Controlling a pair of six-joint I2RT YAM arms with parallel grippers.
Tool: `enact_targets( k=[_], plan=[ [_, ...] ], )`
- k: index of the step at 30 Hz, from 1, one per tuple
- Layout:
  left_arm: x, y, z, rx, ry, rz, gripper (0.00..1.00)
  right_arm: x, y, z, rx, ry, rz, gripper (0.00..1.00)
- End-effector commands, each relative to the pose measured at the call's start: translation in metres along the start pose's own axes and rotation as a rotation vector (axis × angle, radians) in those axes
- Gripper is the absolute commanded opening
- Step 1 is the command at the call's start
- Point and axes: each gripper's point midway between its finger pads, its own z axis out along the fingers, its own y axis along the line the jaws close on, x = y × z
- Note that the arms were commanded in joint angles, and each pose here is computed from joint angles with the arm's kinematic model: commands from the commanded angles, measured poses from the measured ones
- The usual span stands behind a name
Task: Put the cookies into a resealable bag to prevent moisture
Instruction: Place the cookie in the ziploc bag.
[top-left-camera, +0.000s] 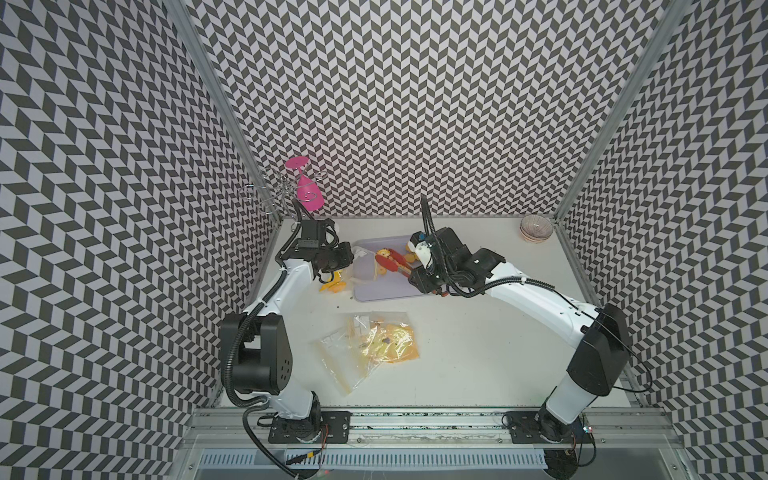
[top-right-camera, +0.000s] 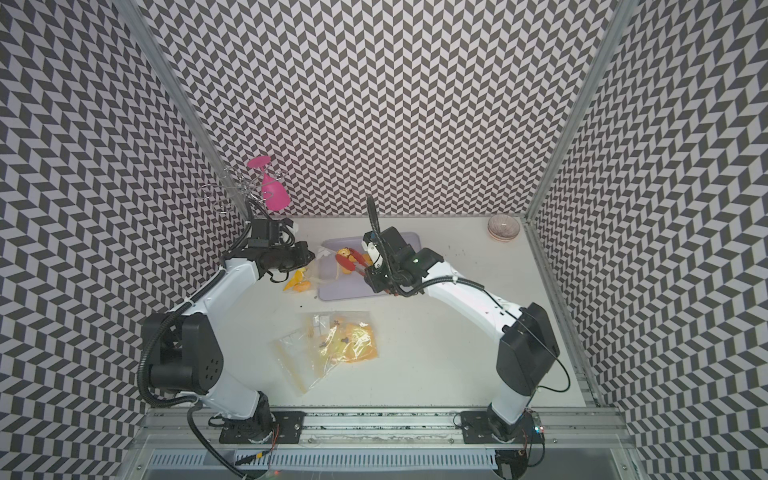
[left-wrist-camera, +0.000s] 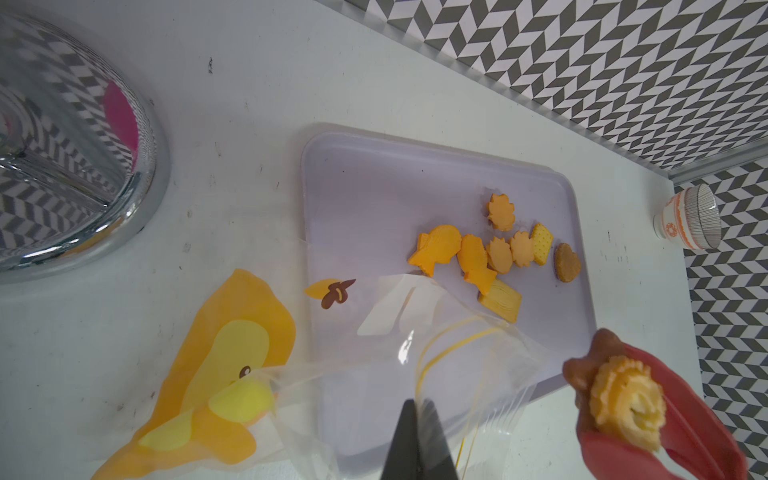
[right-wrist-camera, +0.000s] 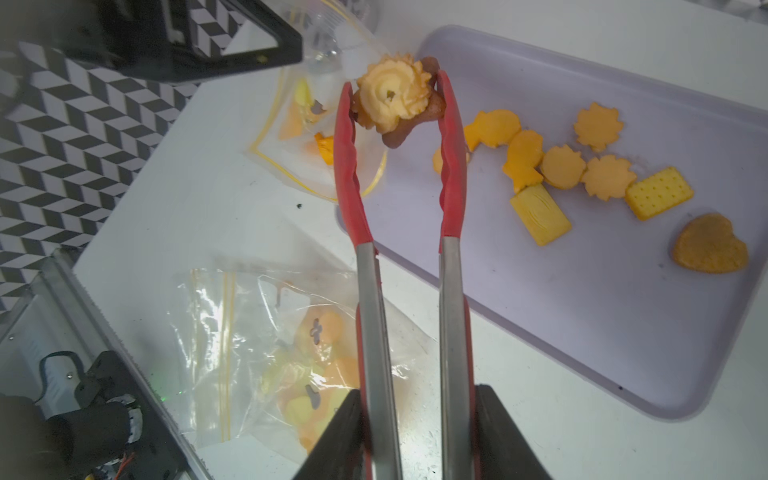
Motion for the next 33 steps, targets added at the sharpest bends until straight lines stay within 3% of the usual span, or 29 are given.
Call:
enact_targets(
  k=[1, 7, 13, 19, 33],
  plan=[
    [-0.001, -0.008, 0.001, 0.027, -0.006, 0.034, 0.0, -0.03, 0.027, -0.002, -0.086, -0.087, -0.063, 0.39],
    [0.0, -0.012, 0.001, 0.037, -0.005, 0.045, 0.0, -0.03, 0.032, 0.023, -0.101, -0.032, -0.076, 0.37],
    [0.0, -0.011, 0.001, 0.035, -0.005, 0.046, 0.0, -0.019, 0.01, 0.044, 0.018, 0.049, -0.046, 0.33],
    [0.0, -0.011, 0.002, 0.038, -0.003, 0.045, 0.0, -0.009, 0.002, 0.05, 0.05, 0.068, -0.043, 0.33],
    [0.0, -0.012, 0.001, 0.038, -0.003, 0.046, 0.0, -0.023, 0.013, 0.054, 0.001, 0.052, -0.05, 0.32]
  ],
)
